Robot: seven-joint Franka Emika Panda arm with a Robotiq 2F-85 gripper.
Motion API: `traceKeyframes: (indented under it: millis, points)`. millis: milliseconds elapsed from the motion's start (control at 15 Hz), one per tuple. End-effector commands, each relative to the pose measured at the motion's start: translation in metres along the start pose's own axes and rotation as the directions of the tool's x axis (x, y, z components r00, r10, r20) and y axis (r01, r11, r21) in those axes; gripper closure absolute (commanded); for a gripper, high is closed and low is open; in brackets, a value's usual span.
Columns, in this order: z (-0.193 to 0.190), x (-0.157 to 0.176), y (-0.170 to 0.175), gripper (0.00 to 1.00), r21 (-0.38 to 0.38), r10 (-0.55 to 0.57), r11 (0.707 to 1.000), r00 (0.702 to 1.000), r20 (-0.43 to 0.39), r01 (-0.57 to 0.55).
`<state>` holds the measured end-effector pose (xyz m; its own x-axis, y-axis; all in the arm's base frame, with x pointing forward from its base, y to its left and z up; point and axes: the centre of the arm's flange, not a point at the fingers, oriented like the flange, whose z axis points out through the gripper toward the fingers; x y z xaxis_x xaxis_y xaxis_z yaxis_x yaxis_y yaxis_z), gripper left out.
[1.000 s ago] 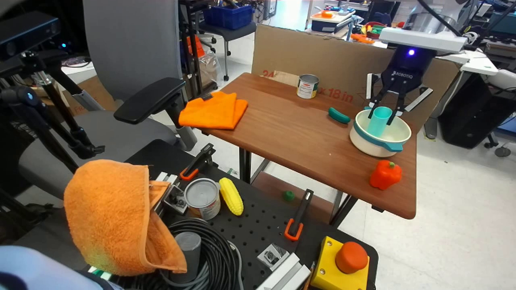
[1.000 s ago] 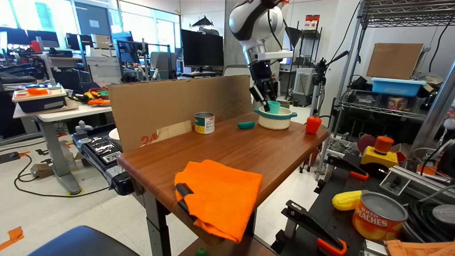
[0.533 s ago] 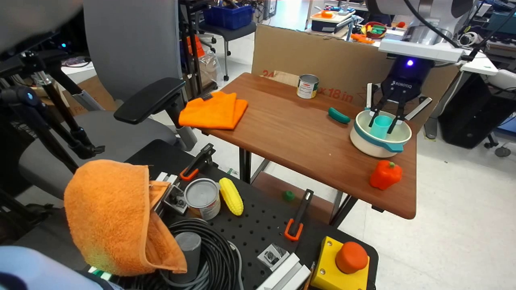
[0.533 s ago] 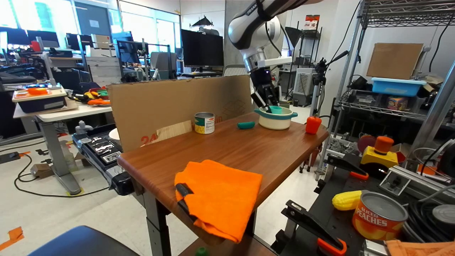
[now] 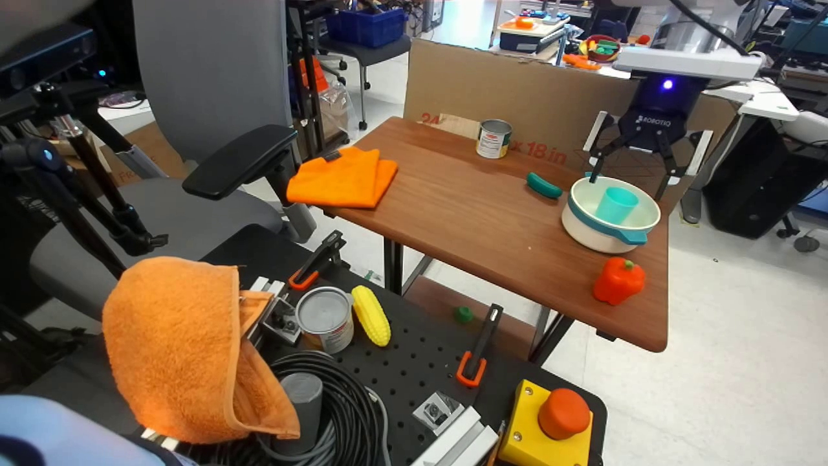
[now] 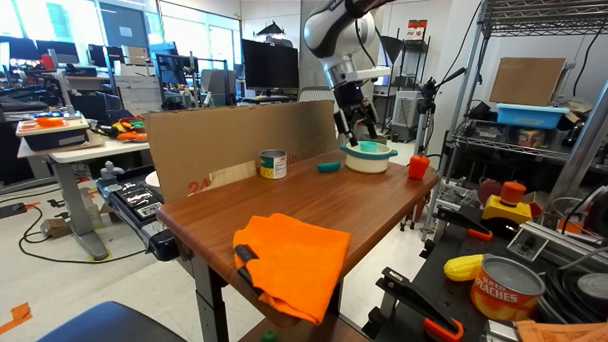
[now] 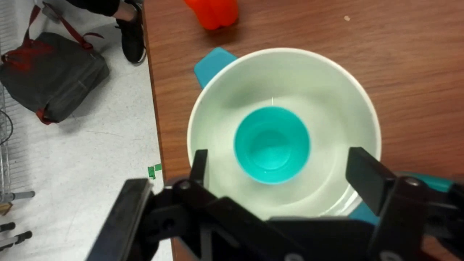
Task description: Put the blue cup in the dish
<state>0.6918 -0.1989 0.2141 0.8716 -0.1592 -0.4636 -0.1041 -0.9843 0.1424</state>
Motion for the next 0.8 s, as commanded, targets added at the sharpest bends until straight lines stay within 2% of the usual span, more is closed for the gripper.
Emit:
traceKeyframes:
  millis: [0,200,267,333,400,533,733]
  points:
    - [-0.028,-0.061,-0.005,0.0,-0.02,-0.104,0.994,0.993,-0.053,0.103]
    - [-0.062,-0.097,-0.002,0.0,0.046,-0.179,0.982,0.976,-0.126,0.186]
    - [-0.068,-0.102,0.002,0.0,0.062,-0.194,0.978,0.975,-0.103,0.201]
    - [-0.066,-0.102,0.007,0.0,0.012,-0.193,0.981,0.981,-0.03,0.193]
    - [-0.075,-0.072,0.001,0.0,0.019,-0.157,0.987,0.984,-0.08,0.159]
    - [-0.077,-0.087,0.007,0.0,0.02,-0.167,0.985,0.984,-0.053,0.169]
    - [-0.069,-0.089,0.007,0.0,0.023,-0.171,0.985,0.985,-0.034,0.172]
